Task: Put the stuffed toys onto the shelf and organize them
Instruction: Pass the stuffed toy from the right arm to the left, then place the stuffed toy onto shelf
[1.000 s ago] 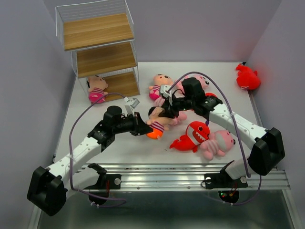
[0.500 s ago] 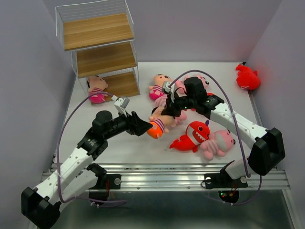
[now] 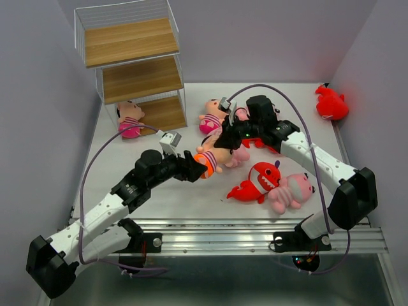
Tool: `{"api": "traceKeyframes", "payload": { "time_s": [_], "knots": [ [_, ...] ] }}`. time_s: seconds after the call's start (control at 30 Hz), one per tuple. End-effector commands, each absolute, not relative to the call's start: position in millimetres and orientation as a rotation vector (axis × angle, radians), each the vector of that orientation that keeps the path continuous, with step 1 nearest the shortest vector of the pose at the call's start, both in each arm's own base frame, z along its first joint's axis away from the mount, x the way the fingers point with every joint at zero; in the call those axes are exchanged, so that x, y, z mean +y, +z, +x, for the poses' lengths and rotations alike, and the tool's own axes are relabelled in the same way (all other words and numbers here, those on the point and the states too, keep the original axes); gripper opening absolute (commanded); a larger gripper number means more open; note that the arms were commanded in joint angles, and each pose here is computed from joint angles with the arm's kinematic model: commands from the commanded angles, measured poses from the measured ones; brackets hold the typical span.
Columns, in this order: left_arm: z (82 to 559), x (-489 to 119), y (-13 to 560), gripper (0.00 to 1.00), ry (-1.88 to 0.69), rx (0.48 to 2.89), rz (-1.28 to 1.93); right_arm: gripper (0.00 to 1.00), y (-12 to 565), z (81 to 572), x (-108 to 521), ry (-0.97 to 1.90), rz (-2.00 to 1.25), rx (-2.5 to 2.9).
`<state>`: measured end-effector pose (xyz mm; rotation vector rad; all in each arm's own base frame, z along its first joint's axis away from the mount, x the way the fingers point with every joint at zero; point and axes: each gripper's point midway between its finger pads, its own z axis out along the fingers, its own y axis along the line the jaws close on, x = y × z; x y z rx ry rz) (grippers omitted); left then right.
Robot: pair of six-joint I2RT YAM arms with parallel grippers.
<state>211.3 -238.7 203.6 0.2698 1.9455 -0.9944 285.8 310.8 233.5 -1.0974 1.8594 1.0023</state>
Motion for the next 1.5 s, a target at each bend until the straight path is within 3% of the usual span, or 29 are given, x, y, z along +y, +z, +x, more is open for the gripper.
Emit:
{"api": "traceKeyframes", "payload": {
  "time_s": [0.0, 0.27, 0.3, 0.37, 0.4, 0.5, 0.53, 0.57, 0.6, 0.63, 0.67, 0.77, 1.0, 1.47],
  "knots": [
    [222, -242, 217, 0.86, -0.964, 1.889, 0.265, 0.01, 256, 288, 318, 1.048, -1.073, 1.819],
    [231, -247, 218, 0.7, -0.956, 1.884, 0.239, 0.01, 257, 281, 320, 1.094, -1.092, 1.807],
    [232, -248, 219, 0.59, -0.962, 1.88, 0.24, 0.01, 257, 281, 320, 1.099, -1.091, 1.808],
    [232, -252, 221, 0.48, -0.986, 1.867, 0.242, 0.01, 256, 279, 321, 1.11, -1.095, 1.807],
    [232, -253, 221, 0.37, -0.997, 1.866, 0.237, 0.01, 256, 278, 321, 1.119, -1.097, 1.806],
    [234, -256, 221, 0.21, -1.005, 1.86, 0.232, 0.01, 256, 278, 321, 1.12, -1.099, 1.804],
    [235, -256, 222, 0.11, -1.004, 1.857, 0.229, 0.01, 254, 278, 320, 1.117, -1.098, 1.808],
    [235, -255, 222, 0.04, -0.997, 1.858, 0.224, 0.04, 253, 278, 320, 1.11, -1.096, 1.812],
    [236, -253, 222, 0.01, -0.988, 1.858, 0.215, 0.22, 252, 278, 319, 1.103, -1.098, 1.812],
    [237, -251, 221, 0.0, -0.978, 1.859, 0.204, 0.37, 251, 281, 315, 1.089, -1.088, 1.816],
    [239, -244, 220, 0.0, -0.948, 1.862, 0.178, 0.67, 249, 286, 311, 1.069, -1.067, 1.83],
    [242, -226, 209, 0.0, -0.861, 1.888, 0.096, 1.0, 249, 303, 294, 1.033, -0.995, 1.856],
    [262, -157, 179, 0.0, -0.605, 1.924, -0.162, 1.0, 260, 337, 235, 0.993, -0.85, 1.851],
    [318, -89, 171, 0.0, -0.316, 1.812, -0.237, 1.0, 198, 289, 213, 1.169, -0.964, 1.833]
  ]
}}
